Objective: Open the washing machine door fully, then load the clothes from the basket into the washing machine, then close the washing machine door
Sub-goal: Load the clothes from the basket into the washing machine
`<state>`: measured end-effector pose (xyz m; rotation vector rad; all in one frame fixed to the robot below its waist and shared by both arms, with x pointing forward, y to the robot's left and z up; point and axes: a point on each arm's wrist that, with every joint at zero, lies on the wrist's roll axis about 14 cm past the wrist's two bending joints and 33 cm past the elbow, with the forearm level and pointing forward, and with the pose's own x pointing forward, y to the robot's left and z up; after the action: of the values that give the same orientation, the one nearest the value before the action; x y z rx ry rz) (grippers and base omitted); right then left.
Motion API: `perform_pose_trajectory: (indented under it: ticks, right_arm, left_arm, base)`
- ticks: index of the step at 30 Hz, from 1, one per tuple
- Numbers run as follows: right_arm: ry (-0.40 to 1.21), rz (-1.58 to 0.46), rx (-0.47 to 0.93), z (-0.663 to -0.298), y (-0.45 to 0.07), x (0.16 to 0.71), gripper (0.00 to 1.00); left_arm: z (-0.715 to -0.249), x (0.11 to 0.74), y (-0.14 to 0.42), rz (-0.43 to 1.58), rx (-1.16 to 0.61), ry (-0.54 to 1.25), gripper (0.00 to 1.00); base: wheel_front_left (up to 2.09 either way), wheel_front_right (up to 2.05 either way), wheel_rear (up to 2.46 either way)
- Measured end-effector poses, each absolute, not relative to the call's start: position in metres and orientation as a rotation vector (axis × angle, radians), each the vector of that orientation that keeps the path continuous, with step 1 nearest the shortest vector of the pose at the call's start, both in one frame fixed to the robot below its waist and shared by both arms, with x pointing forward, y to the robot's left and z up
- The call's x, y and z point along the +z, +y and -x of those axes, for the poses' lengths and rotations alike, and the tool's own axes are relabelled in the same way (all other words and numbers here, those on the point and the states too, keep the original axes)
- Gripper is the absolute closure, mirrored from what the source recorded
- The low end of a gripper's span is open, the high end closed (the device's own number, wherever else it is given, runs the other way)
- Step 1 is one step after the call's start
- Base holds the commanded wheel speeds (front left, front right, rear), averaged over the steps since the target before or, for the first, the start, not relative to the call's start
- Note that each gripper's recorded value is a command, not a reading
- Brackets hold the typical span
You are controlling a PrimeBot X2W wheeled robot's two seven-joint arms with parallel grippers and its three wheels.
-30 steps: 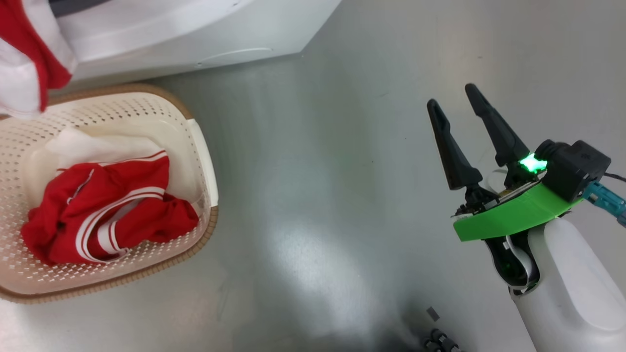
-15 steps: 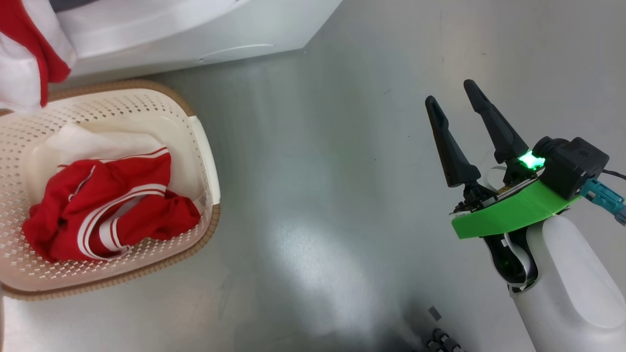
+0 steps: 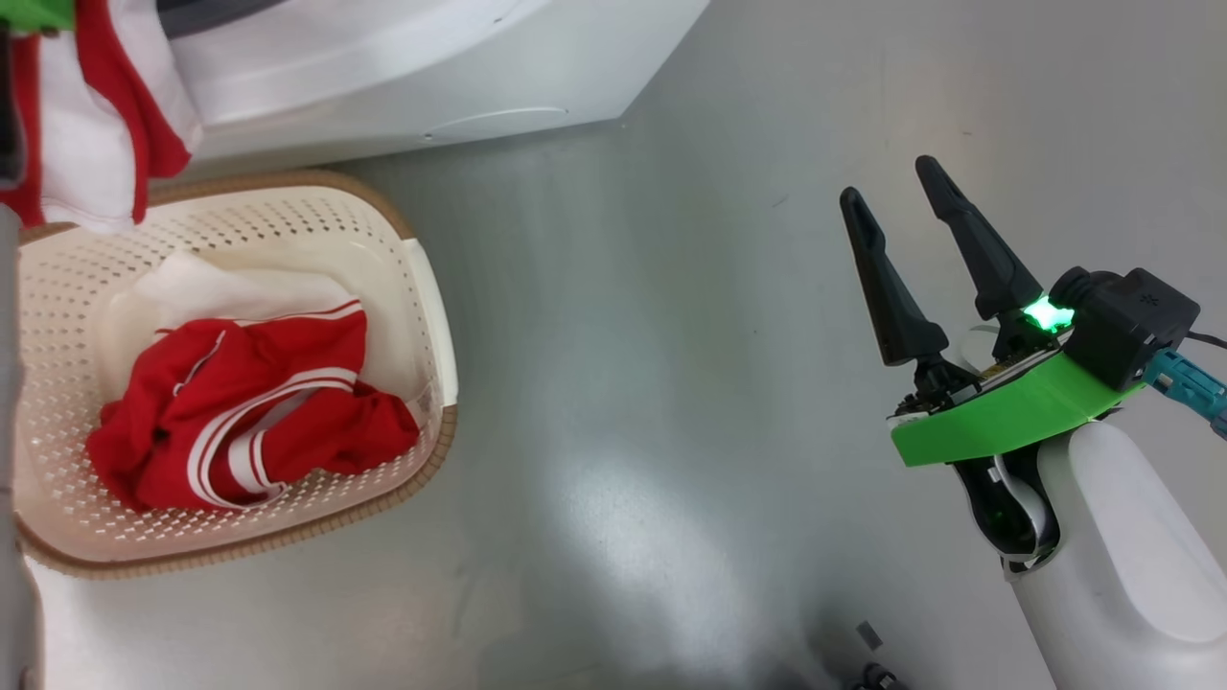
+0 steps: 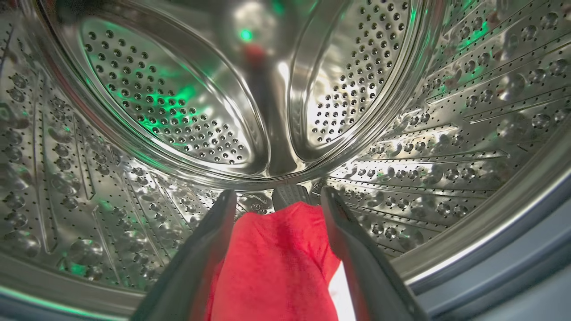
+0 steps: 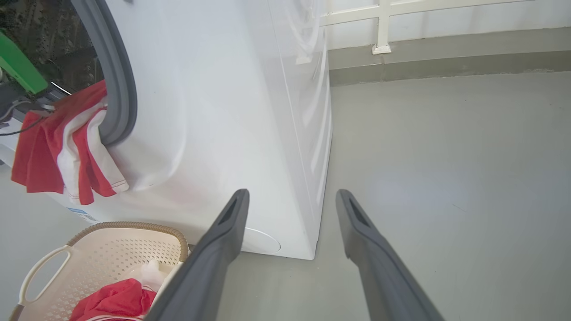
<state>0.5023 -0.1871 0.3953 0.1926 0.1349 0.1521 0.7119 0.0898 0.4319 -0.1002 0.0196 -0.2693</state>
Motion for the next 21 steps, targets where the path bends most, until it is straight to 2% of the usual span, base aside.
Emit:
perform_pose_trajectory:
  ticks: [21]
  right_arm:
    - [0.066, -0.201, 0.167, -0.512, -0.183, 0.417, 0.0]
  left_arm:
    - [-0.635, 0.428, 0.114, 0.149, -0.261, -0.04, 0.0]
  base:
    - [0.0, 0.0, 0.0]
